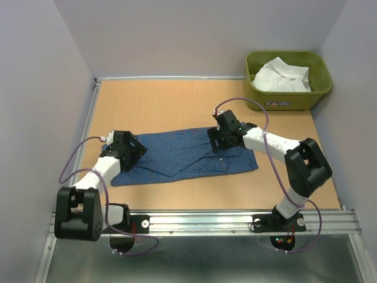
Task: Fold and stack the long sleeve shirts
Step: Fold the shirt
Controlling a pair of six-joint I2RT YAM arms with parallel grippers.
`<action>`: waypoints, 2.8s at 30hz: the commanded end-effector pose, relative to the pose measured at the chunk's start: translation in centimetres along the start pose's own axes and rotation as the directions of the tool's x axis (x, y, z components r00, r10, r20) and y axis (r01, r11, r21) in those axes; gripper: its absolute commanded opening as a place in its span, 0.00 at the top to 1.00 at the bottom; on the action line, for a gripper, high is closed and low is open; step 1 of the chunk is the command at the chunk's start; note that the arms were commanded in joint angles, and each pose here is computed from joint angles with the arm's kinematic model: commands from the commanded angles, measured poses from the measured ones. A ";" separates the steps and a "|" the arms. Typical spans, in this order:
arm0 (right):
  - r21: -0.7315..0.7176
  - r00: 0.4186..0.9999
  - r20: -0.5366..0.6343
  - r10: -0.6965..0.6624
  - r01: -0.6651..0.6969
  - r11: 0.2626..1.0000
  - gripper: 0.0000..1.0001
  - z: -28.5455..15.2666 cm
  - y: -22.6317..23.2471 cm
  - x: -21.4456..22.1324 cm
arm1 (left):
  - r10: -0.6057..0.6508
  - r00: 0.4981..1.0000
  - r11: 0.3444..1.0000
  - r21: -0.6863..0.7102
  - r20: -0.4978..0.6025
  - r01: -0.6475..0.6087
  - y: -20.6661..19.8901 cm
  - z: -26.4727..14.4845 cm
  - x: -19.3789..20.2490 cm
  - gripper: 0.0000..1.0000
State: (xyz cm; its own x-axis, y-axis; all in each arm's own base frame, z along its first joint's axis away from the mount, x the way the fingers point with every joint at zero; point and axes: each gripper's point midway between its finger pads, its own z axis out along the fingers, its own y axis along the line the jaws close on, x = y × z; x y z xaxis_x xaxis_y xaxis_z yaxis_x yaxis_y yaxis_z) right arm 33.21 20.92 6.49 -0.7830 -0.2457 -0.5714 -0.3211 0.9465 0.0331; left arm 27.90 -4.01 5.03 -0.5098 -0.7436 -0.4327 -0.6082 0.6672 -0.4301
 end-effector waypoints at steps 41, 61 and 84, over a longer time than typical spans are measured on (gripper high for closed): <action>-0.152 0.981 -0.049 -0.186 0.177 0.972 0.23 -5.8 10.9 5.8 | 0.316 0.905 0.948 -0.047 0.286 -0.316 -18.6 4.2 -17.2 0.04; -0.127 0.972 -0.164 -0.169 0.149 0.981 0.46 -1.9 10.0 9.9 | 0.421 0.907 0.905 -0.082 0.032 -0.417 -14.6 10.1 -2.1 0.09; -0.136 0.999 0.045 -0.009 0.015 0.991 0.16 -4.5 10.0 1.8 | 0.378 0.915 0.922 0.032 0.143 -0.386 -17.1 0.1 -5.5 0.03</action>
State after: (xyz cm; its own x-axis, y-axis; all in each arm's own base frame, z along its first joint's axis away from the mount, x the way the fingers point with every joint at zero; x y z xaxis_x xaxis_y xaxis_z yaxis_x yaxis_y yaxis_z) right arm 24.14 28.87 4.40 -0.7768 -0.3733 -0.5071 -0.4564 0.8886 0.0450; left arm 43.96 -11.70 7.98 -0.6970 -0.3708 -0.6138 -0.3525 0.9225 -0.1569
